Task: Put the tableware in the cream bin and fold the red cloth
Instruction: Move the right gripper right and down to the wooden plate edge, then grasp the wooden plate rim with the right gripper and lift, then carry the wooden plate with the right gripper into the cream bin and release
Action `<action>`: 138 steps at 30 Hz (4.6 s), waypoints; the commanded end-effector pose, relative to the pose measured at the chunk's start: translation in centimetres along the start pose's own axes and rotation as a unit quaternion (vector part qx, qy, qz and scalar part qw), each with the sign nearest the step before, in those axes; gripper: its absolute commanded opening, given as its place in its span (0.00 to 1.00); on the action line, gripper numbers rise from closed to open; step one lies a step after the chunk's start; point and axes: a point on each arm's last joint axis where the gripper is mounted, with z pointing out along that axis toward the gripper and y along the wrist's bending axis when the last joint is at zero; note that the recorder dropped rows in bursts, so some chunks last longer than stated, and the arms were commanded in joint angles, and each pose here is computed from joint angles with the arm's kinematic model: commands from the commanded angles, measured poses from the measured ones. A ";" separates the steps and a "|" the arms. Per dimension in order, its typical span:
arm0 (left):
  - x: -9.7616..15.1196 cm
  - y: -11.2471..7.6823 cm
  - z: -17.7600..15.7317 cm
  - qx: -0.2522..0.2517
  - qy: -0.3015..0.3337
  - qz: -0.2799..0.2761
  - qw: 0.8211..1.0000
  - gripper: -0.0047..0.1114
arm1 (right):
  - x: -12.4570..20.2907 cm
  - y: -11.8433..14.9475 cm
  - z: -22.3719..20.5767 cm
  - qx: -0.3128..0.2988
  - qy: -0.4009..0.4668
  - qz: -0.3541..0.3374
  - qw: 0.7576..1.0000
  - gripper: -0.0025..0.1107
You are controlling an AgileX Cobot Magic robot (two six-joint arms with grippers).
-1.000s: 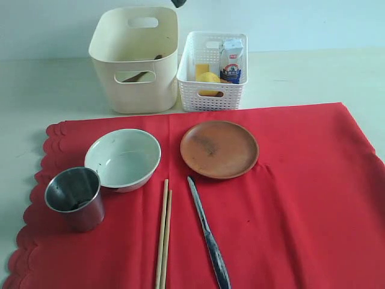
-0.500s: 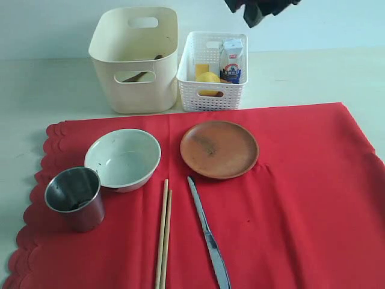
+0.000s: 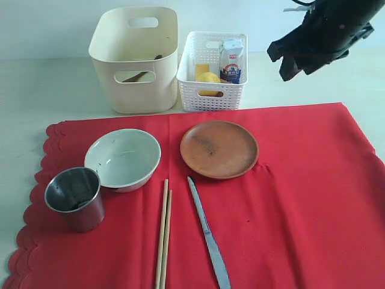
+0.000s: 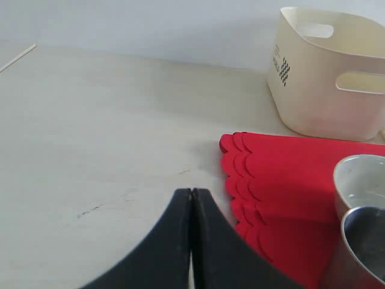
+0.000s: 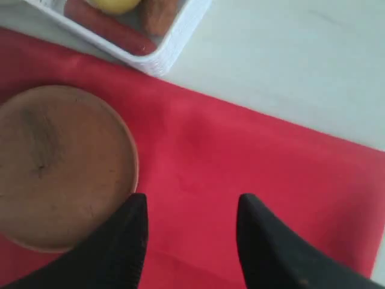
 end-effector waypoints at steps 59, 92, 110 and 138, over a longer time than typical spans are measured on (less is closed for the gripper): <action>0.0 0.0 0.0 0.000 -0.006 0.002 1.000 0.04 | -0.6 1.0 4.5 -0.284 -0.022 0.035 0.958 0.02; 0.0 0.0 0.0 0.000 -0.006 0.002 1.000 0.04 | -11.7 4.3 -1.6 -0.195 -0.303 -0.011 0.933 0.02; 0.0 0.0 0.0 0.000 -0.006 0.002 1.000 0.04 | -14.2 7.7 6.0 -0.139 -0.327 -0.103 0.929 0.02; 0.0 0.0 0.0 0.000 -0.006 0.002 1.000 0.04 | -13.6 8.1 7.3 -0.165 -0.293 -0.108 0.936 0.29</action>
